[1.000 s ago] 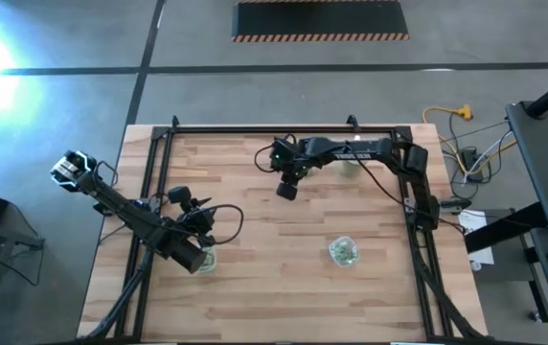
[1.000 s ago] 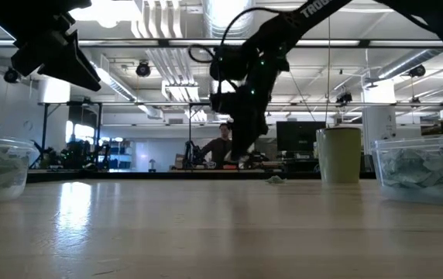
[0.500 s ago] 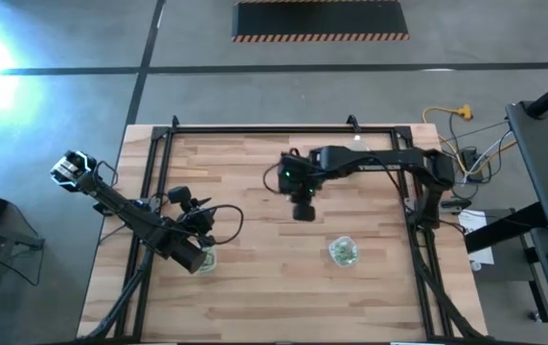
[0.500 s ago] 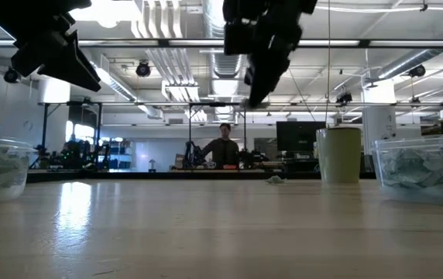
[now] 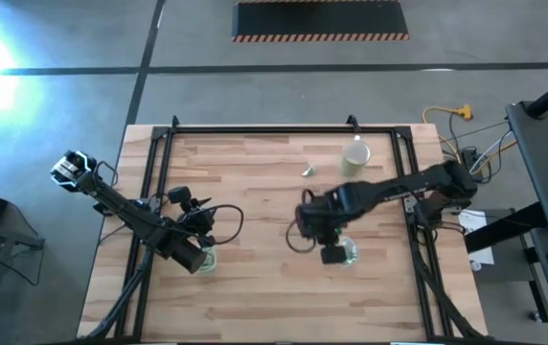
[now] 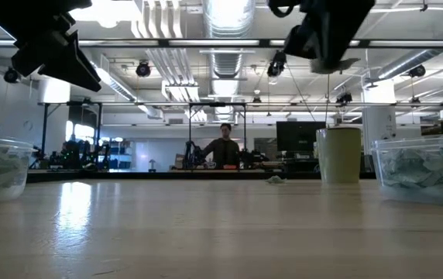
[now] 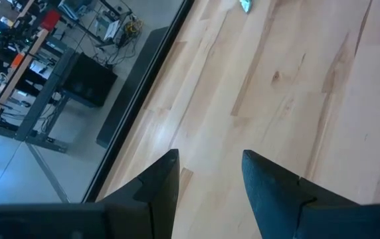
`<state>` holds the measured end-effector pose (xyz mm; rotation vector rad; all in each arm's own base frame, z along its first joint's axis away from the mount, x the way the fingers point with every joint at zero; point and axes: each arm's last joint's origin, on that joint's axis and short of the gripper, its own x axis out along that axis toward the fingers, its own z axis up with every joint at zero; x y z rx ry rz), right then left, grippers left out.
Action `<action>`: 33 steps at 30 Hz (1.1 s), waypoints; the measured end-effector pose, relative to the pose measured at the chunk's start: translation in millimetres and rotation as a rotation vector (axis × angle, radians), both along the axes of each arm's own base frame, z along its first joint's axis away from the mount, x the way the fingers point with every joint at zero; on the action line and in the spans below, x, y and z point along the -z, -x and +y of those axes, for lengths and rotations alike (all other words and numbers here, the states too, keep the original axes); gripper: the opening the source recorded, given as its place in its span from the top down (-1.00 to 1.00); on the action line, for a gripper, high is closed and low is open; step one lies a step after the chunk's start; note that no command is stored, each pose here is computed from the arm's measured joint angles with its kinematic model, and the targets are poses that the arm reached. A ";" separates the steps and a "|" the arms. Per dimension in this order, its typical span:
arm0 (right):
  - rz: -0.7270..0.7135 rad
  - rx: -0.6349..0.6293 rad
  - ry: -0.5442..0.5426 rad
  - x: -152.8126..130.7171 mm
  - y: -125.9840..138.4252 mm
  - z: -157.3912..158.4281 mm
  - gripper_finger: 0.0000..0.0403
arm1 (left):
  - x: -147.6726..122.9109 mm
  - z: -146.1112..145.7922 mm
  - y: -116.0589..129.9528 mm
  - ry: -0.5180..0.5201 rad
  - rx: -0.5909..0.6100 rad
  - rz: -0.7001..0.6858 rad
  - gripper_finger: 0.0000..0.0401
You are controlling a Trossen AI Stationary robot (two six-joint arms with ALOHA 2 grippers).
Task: Pick and place Stevia / Truvia into bins
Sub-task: Put the stevia packet into the right transparent container
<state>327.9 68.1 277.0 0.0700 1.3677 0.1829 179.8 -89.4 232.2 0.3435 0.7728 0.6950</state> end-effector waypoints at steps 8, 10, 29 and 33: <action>0.079 0.063 0.064 15.4 22.5 36.5 0.87 | 0.0 -0.2 -0.3 0.003 0.000 -0.004 0.26; 0.101 0.097 0.098 19.5 27.4 40.7 0.87 | -0.1 -0.5 -0.7 0.005 0.001 -0.007 0.26; 0.232 0.253 0.259 72.8 60.8 51.6 0.87 | -0.3 -0.8 -1.3 0.006 0.004 -0.010 0.26; 0.208 0.244 0.247 73.7 58.7 52.7 0.87 | -0.3 -0.9 -1.4 0.007 0.004 -0.011 0.26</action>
